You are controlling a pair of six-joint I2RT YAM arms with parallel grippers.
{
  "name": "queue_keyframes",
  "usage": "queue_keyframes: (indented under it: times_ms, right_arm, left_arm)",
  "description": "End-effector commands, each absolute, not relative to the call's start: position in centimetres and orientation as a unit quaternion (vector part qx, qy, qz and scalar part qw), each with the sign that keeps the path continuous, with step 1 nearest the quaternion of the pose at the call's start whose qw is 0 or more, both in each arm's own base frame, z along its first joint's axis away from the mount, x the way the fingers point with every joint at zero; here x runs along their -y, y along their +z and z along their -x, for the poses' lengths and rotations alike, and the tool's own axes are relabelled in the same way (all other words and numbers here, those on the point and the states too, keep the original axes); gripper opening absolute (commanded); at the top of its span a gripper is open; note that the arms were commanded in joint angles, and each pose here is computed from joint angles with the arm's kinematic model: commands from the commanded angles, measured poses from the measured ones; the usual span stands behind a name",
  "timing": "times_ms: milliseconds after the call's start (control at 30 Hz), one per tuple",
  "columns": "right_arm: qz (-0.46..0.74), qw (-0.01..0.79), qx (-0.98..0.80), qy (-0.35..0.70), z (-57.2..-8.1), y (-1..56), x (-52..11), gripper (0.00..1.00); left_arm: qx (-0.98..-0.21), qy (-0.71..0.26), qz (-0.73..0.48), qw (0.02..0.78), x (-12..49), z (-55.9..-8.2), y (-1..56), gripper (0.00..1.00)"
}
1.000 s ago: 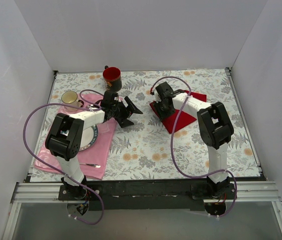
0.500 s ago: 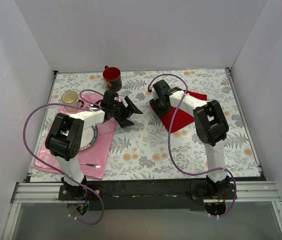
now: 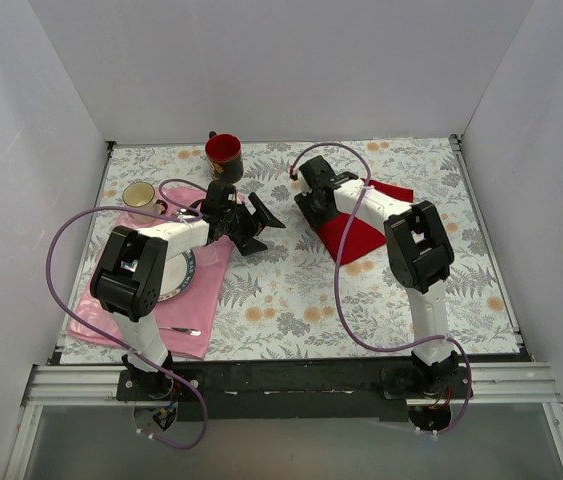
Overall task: Fold the napkin, place the utensils inside, and roll it up
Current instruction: Roll the napkin with the utensil
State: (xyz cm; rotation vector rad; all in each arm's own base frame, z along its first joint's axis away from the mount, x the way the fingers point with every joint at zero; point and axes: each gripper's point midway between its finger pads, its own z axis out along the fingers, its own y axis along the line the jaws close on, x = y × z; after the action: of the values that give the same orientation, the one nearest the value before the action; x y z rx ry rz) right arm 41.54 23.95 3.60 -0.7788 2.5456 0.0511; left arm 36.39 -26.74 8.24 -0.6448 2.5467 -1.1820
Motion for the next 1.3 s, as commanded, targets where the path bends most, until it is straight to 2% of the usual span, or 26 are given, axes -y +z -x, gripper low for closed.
queue_keyframes:
  times_ms: [0,467,567,767,800,900,1133,1267]
  right_arm:
    - [0.284,0.262,-0.922,0.010,-43.4,5.0,-24.7,0.50]
    - [0.284,0.219,-0.933,0.004,-41.4,0.4,-23.9,0.47]
    - [0.277,0.215,-0.937,-0.004,-41.0,-0.7,-23.4,0.40]
    - [0.276,0.186,-0.943,0.014,-39.1,-3.6,-23.2,0.17]
    - [0.278,0.183,-0.942,0.029,-38.7,-3.8,-23.7,0.10]
    - [0.277,0.184,-0.942,0.041,-38.7,-3.7,-24.1,0.01]
    - [0.277,0.202,-0.936,0.087,-39.2,-1.2,-25.5,0.01]
    - [0.269,0.215,-0.930,0.126,-39.4,0.9,-26.6,0.01]
  left_arm:
    - [-0.868,-0.427,0.205,0.149,27.2,-36.9,10.7,0.83]
    - [-0.868,-0.426,0.207,0.151,27.1,-36.9,10.6,0.83]
    - [-0.869,-0.421,0.211,0.152,27.0,-37.0,10.5,0.84]
    - [-0.869,-0.419,0.226,0.135,27.2,-37.0,10.0,0.89]
    - [-0.868,-0.420,0.231,0.132,27.2,-37.1,9.9,0.89]
    - [-0.867,-0.419,0.237,0.126,27.5,-37.7,9.4,0.89]
    - [-0.862,-0.427,0.261,0.089,29.4,-39.9,7.6,0.85]
    - [-0.856,-0.414,0.295,0.091,29.8,-42.1,6.2,0.84]
